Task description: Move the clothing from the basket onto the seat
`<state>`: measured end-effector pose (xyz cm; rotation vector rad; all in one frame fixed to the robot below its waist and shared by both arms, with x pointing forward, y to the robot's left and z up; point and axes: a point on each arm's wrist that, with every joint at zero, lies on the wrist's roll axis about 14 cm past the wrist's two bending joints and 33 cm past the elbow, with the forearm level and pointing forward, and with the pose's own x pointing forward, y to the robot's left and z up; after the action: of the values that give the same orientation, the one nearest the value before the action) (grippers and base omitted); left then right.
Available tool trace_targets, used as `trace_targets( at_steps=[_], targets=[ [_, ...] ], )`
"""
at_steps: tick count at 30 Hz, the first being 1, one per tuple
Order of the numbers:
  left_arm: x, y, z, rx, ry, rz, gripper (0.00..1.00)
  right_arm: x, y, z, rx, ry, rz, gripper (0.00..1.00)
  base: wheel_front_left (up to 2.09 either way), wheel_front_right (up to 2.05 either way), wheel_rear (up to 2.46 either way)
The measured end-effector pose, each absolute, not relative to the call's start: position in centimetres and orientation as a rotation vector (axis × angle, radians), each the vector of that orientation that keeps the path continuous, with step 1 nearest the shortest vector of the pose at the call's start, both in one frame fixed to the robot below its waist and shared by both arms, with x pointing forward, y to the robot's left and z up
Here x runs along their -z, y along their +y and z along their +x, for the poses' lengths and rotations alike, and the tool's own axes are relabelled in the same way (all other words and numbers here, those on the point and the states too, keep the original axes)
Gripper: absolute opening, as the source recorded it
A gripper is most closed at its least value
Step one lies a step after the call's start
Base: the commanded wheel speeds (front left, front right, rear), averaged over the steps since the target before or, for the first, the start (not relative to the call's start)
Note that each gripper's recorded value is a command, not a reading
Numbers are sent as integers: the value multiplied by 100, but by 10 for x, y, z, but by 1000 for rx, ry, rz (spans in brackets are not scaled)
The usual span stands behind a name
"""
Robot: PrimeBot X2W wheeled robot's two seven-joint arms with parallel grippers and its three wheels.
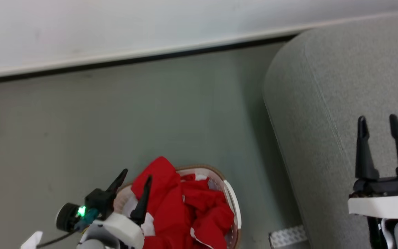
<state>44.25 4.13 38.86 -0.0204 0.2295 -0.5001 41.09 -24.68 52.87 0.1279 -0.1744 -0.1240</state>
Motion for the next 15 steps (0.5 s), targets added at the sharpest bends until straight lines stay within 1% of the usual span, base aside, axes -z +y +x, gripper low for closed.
trace_targets(
  at_steps=[5,11,15],
  targets=[
    [-325,24,444,585,426,19,100,-518,-264,425,167,-154,101,100,0,0,0],
    [-253,1,426,708,681,66,100,-502,-279,436,205,-118,67,100,0,0,0],
    [-216,-6,420,755,811,80,100,-486,-292,441,240,-85,62,100,0,0,0]
  ],
)
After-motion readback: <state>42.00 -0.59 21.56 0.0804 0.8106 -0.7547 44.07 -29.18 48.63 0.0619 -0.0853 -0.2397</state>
